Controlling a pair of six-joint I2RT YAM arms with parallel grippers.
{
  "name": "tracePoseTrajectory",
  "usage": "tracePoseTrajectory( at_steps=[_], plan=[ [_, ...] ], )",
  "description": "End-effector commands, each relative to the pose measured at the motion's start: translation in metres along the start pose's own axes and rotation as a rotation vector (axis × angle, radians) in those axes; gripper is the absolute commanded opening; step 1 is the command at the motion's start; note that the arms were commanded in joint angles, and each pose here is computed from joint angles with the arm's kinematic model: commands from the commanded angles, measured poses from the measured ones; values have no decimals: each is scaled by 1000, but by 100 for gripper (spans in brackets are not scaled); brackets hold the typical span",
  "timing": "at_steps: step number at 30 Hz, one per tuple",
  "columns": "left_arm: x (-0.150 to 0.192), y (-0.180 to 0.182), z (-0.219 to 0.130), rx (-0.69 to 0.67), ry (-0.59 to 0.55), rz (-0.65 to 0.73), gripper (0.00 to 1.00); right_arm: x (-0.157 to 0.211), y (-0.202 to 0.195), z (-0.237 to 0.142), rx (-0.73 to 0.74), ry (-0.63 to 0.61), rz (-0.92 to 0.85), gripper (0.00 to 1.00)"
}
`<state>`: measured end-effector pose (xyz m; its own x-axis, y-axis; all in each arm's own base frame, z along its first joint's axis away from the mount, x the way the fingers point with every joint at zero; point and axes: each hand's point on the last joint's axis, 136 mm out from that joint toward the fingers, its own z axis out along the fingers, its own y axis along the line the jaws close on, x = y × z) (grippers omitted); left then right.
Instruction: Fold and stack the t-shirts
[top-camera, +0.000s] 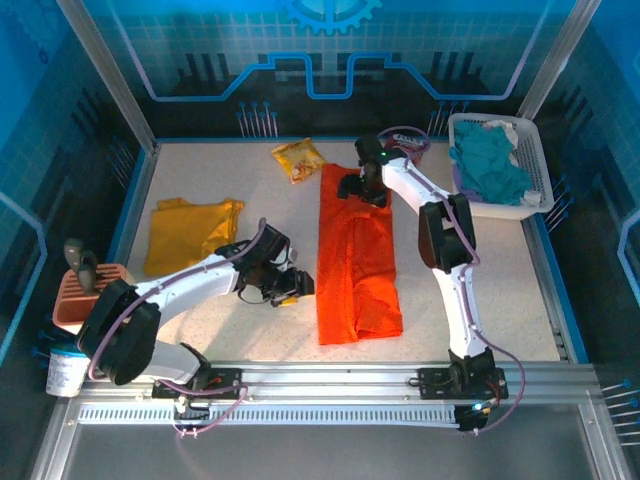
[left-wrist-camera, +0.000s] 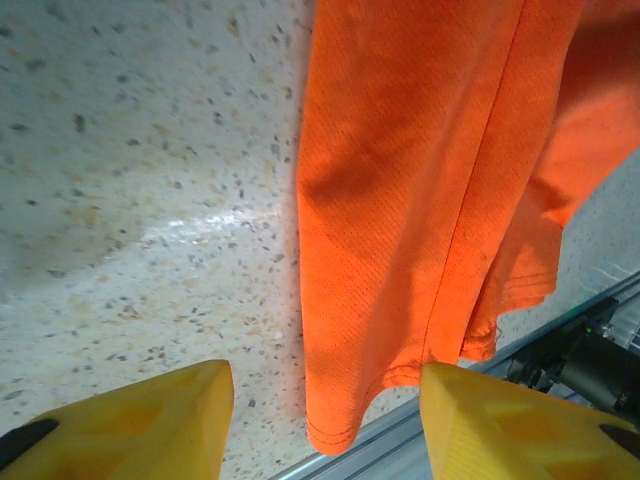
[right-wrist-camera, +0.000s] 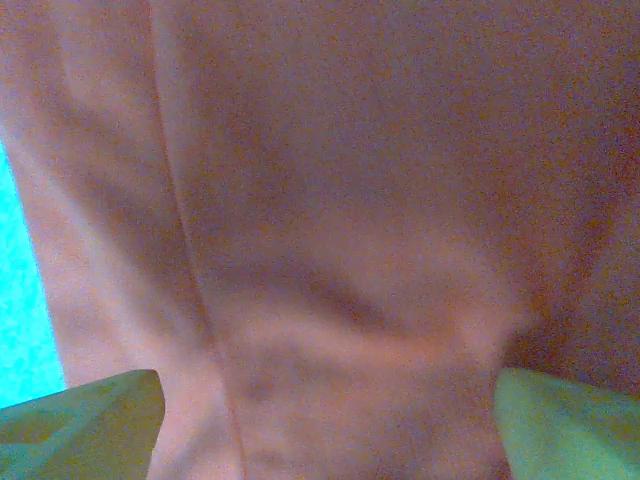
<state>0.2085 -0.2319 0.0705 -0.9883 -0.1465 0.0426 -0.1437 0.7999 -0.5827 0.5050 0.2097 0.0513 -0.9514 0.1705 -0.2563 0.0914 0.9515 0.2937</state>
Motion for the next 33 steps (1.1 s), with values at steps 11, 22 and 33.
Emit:
tracePoseTrajectory(
  at_steps=[11, 22, 33],
  plan=[
    [47, -7, 24, 32, 62, -6, 56, 125, -43, -141, -121, -17, -43, 82],
    [79, 5, 49, -19, 107, -23, 53, 287, -117, -140, -111, 107, 139, 66],
    [82, -5, 67, -23, 106, -25, 51, 327, -111, -108, -156, 200, 165, 49]
  ],
)
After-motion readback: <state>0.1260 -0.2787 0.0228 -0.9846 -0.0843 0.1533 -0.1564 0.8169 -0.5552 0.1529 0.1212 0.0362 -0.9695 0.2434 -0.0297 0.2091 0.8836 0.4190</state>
